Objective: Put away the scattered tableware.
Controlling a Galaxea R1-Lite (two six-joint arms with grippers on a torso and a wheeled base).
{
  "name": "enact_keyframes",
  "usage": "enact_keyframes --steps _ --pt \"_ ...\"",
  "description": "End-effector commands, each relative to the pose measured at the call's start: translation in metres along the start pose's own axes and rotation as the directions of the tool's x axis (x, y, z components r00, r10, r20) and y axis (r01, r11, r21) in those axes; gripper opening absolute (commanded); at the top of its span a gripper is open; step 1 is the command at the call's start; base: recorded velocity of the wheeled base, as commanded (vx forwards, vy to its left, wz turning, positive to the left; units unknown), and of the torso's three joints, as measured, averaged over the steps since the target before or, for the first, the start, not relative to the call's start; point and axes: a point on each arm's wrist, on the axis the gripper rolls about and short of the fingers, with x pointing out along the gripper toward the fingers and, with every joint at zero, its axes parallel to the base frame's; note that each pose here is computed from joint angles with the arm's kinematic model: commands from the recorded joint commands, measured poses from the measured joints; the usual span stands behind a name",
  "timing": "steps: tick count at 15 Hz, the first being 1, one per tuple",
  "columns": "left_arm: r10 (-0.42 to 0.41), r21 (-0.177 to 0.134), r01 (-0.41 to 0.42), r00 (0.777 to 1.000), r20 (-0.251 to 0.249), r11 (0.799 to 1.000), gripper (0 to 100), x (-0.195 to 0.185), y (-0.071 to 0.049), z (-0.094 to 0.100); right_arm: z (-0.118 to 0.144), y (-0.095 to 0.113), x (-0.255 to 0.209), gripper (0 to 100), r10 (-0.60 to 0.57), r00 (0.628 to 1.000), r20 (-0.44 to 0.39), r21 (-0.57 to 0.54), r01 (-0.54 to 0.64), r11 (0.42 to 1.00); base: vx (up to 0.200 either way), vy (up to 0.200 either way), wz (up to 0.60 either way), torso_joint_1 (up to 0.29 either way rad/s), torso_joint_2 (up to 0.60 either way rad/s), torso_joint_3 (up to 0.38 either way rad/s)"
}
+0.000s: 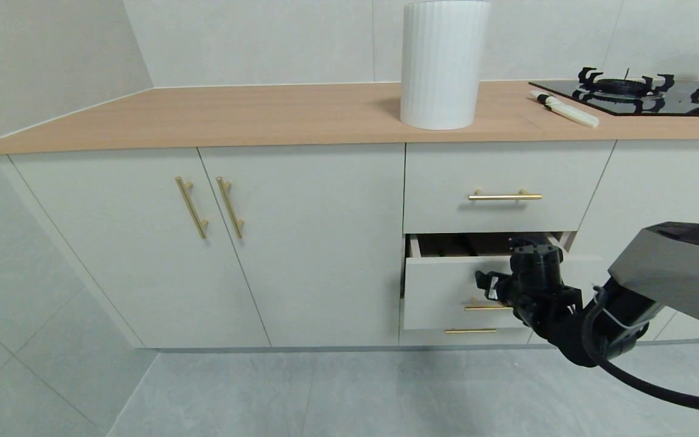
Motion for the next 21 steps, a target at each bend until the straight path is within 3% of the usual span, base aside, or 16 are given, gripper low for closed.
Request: enact_keyframes --steps 1,21 --pt "0.0 0.0 0.0 1.0 0.0 1.0 100 0.0 0.0 0.0 -0.006 -0.005 0.013 100 -0.02 1.0 0.0 0.007 0.02 1.0 0.0 0.0 0.0 0.0 0.0 0.0" --pt "0.0 0.0 0.0 1.0 0.0 1.0 100 0.0 0.0 0.0 0.003 -0.026 0.082 100 -0.237 0.949 0.21 0.141 0.21 0.967 0.0 0.0 0.0 0.0 0.0 0.0"
